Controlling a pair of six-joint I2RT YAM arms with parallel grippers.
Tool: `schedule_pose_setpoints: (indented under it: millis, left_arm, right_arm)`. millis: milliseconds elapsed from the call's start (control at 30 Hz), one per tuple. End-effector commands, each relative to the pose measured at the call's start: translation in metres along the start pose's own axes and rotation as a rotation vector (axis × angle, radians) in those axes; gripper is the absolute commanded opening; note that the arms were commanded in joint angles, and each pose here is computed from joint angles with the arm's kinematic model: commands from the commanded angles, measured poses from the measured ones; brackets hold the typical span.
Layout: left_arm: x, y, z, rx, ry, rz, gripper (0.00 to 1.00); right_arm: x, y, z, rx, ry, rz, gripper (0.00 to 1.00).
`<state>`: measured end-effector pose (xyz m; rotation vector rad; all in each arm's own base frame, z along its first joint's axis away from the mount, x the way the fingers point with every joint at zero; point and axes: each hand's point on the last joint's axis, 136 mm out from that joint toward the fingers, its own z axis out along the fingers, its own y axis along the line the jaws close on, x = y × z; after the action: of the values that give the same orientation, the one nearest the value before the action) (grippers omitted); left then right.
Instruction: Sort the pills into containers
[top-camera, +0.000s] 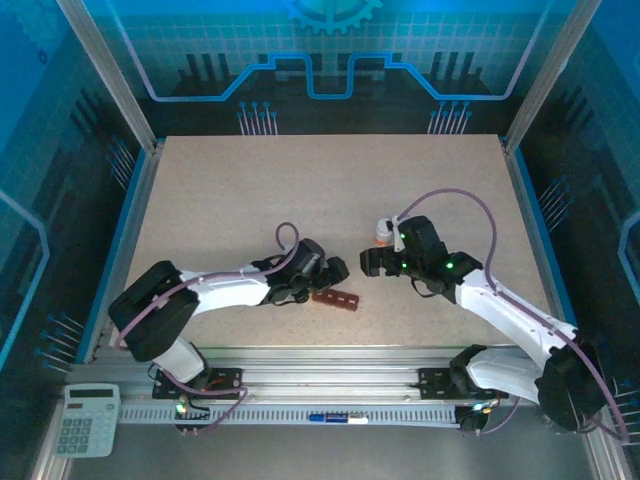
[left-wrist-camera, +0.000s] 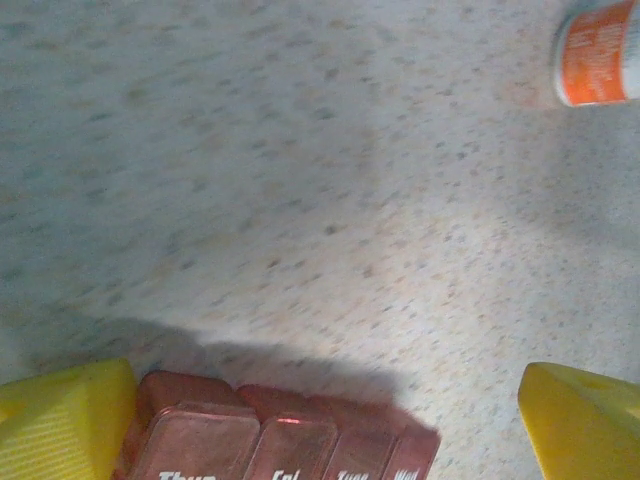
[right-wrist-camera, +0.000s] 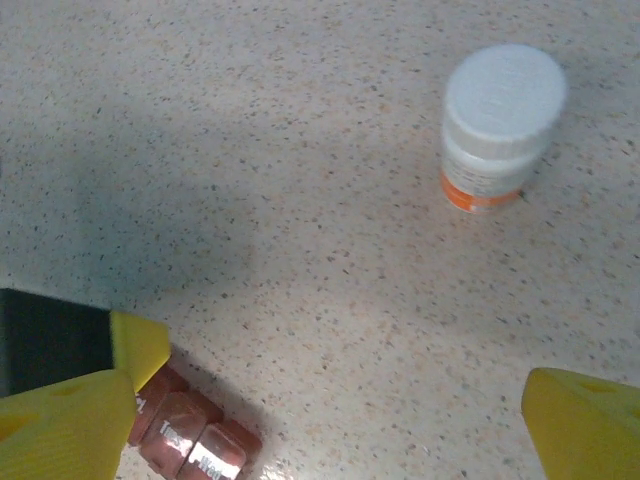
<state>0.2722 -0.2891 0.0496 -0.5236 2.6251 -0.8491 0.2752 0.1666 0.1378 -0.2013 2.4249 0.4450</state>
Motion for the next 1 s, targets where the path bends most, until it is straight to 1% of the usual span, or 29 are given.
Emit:
schedule_pose_setpoints:
  millis: [0, 100, 233, 367, 500, 633, 733, 833, 967]
  left_arm:
    - [-0.010, -0.037, 0.007, 0.087, 0.006, 0.067, 0.99]
    - [-0.027, -0.042, 0.009, 0.094, -0.009, 0.068, 0.99]
    - [-0.060, -0.035, -0.004, 0.081, -0.059, 0.079, 0.99]
    - [-0.088, -0.019, -0.025, 0.039, -0.114, 0.128, 0.99]
    - [-0.107, 0.001, -0.046, 0.010, -0.153, 0.154, 0.99]
    - [-0.113, 0.020, -0.062, 0.015, -0.166, 0.133, 0.99]
    - [-0.115, 0.034, -0.072, 0.018, -0.177, 0.108, 0.99]
    - [-0.113, 0.043, -0.079, 0.020, -0.180, 0.095, 0.99]
    - [-0.111, 0.051, -0.085, 0.021, -0.192, 0.082, 0.99]
  right_arm:
    - [0.017, -0.007, -0.008, -0.008, 0.044, 0.038, 1.00]
    - [0.025, -0.011, -0.011, -0.006, 0.047, 0.054, 1.00]
    - [0.042, -0.007, -0.008, -0.053, 0.069, 0.076, 1.00]
    - [0.058, 0.002, 0.003, -0.110, 0.113, 0.061, 0.98]
    - [0.072, 0.021, 0.016, -0.145, 0.178, -0.019, 0.94]
    - [0.084, 0.041, 0.029, -0.156, 0.236, -0.155, 0.91]
    - [0.089, 0.049, 0.040, -0.138, 0.261, -0.238, 0.89]
    - [0.091, 0.055, 0.049, -0.125, 0.280, -0.288, 0.87]
    - [0.094, 0.063, 0.058, -0.133, 0.301, -0.312, 0.86]
